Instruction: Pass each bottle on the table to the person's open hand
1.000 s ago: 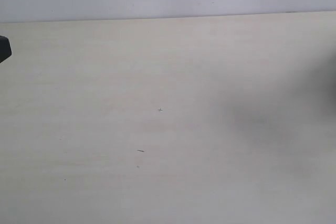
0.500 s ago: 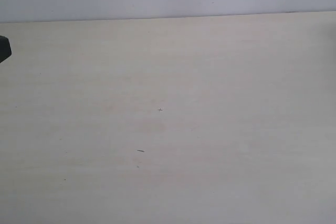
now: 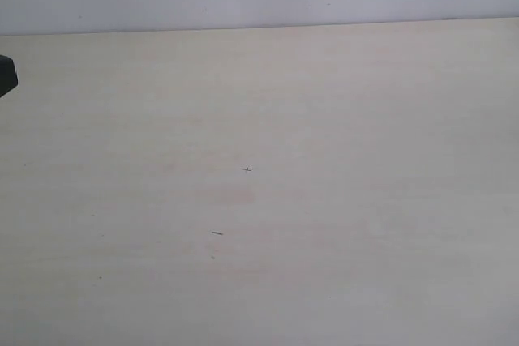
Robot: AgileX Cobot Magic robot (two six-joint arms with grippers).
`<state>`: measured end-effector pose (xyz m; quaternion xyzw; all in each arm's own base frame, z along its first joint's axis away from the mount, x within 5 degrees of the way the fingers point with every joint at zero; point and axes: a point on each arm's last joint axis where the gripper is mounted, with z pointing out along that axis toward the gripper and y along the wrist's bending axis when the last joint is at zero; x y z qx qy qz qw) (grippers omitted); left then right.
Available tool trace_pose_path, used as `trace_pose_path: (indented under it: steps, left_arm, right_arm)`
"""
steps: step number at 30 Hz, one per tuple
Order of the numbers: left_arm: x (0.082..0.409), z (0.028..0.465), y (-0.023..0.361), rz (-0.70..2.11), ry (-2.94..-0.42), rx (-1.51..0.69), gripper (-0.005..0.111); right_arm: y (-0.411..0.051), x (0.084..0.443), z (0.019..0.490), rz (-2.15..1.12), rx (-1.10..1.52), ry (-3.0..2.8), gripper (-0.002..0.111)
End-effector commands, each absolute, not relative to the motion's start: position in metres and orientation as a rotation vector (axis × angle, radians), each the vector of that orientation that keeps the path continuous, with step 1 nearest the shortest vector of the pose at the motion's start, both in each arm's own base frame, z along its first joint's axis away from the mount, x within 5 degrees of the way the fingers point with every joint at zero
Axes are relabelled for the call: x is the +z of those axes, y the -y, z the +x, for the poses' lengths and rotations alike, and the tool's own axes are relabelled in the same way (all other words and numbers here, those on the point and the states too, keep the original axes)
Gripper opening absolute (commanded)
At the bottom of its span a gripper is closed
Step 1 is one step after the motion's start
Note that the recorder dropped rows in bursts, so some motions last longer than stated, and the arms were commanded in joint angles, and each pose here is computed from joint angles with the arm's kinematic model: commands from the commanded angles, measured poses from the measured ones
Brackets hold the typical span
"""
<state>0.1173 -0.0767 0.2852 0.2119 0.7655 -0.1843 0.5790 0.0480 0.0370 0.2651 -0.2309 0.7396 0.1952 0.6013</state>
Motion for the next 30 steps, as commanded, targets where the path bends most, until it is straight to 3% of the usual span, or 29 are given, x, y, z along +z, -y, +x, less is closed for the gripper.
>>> trace_pose_path:
  steps: [1,17,30]
  left_arm:
    - [0.285,0.117,0.076,0.497,-1.783,-0.427,0.001]
    - [0.285,0.117,0.076,0.498,-1.786,-0.426,0.001]
    - [0.285,0.117,0.076,0.498,-1.786,-0.426,0.001]
  right_arm:
    - [-0.026,0.242,0.045,-0.472,0.297,-1.668,0.000]
    - [-0.016,0.185,0.052,-0.326,0.121,-1.771,0.000]
    - [-0.016,0.185,0.052,-0.316,0.133,-1.769,0.000]
